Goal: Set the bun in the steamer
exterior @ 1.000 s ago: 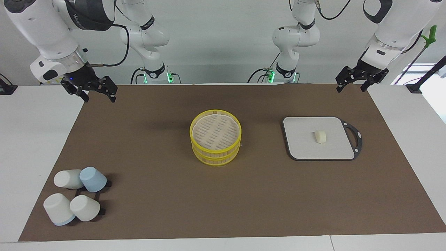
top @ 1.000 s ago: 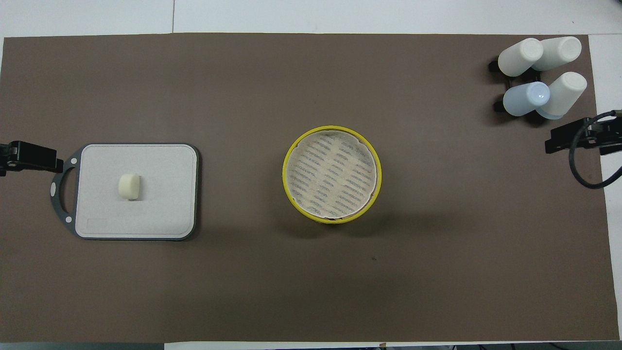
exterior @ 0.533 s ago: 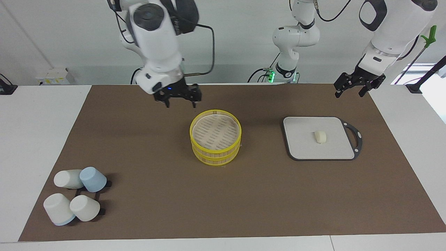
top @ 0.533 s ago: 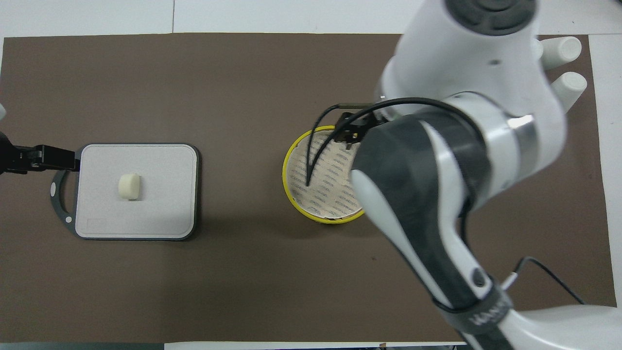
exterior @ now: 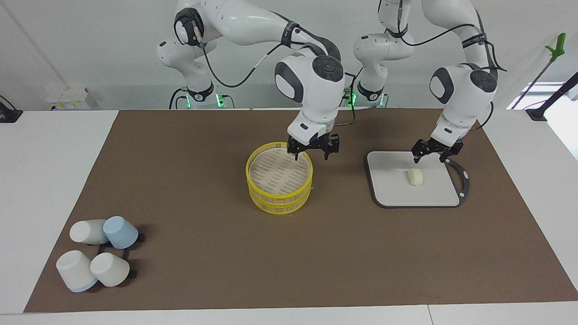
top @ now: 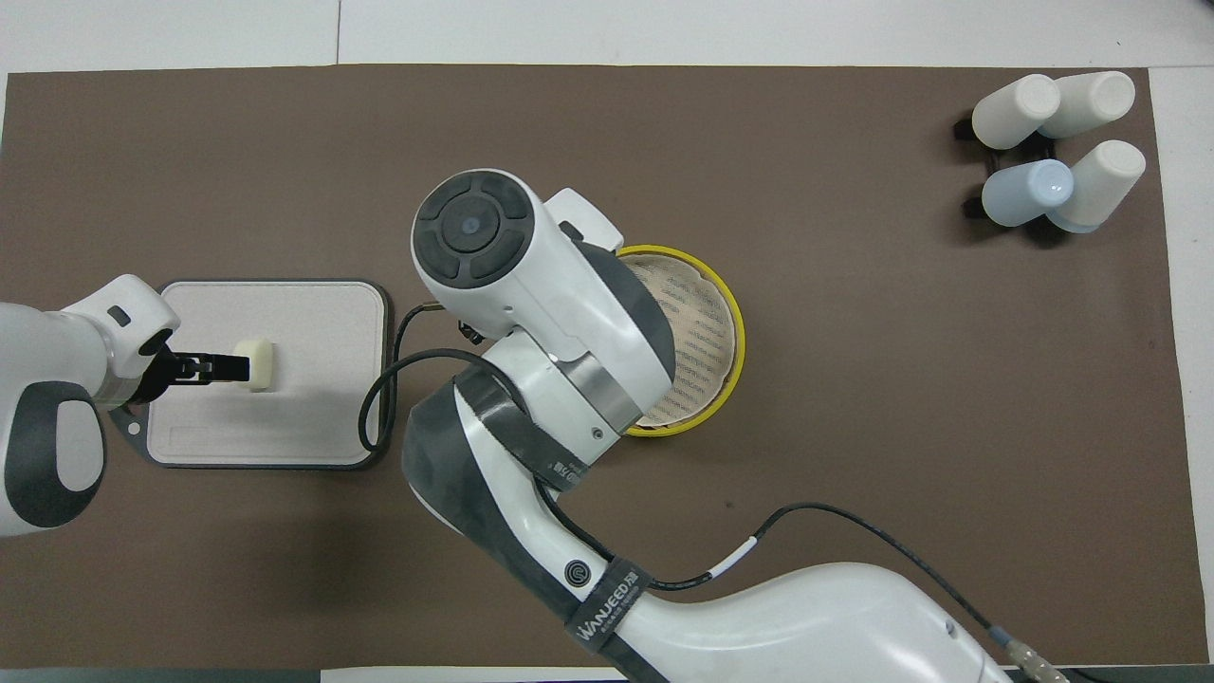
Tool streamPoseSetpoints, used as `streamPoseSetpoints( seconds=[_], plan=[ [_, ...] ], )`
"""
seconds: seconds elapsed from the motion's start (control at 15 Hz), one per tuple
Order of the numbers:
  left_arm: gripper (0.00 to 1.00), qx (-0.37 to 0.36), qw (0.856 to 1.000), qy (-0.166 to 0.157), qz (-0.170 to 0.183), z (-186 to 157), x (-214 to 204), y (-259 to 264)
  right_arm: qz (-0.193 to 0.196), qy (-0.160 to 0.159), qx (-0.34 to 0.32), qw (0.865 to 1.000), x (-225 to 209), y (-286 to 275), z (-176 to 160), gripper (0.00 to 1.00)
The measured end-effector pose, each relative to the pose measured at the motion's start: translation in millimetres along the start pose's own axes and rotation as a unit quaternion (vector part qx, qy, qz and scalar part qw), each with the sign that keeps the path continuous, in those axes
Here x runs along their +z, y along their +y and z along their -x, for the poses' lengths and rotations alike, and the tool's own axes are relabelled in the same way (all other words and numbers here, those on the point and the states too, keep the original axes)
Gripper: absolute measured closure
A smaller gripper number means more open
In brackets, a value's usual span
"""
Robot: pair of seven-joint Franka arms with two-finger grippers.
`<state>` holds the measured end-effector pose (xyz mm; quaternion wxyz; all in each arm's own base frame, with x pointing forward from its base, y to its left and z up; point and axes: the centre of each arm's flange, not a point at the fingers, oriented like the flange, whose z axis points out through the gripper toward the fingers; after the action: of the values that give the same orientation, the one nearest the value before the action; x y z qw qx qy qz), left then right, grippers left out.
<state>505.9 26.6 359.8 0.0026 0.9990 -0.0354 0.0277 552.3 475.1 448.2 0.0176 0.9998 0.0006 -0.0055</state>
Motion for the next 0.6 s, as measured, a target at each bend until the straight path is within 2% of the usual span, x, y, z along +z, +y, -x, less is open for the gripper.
streamPoseSetpoints(
  seconds=[0.13,0.4,0.53,0.6],
  plan=[
    [0.00,0.006,1.000,0.003,-0.001,-2,22,6,-0.005,0.010,0.001,1.000,11,-2,-4,0.00],
    [0.00,0.010,1.000,0.017,-0.004,-9,38,9,-0.020,0.027,0.005,0.999,36,5,-7,0.00],
    [0.00,0.011,1.000,0.020,-0.004,-10,40,9,-0.022,0.026,-0.001,0.999,46,3,4,0.12],
    [0.00,0.011,1.000,0.024,-0.005,-11,42,9,-0.021,0.024,-0.006,0.999,50,0,12,0.12]
  ],
)
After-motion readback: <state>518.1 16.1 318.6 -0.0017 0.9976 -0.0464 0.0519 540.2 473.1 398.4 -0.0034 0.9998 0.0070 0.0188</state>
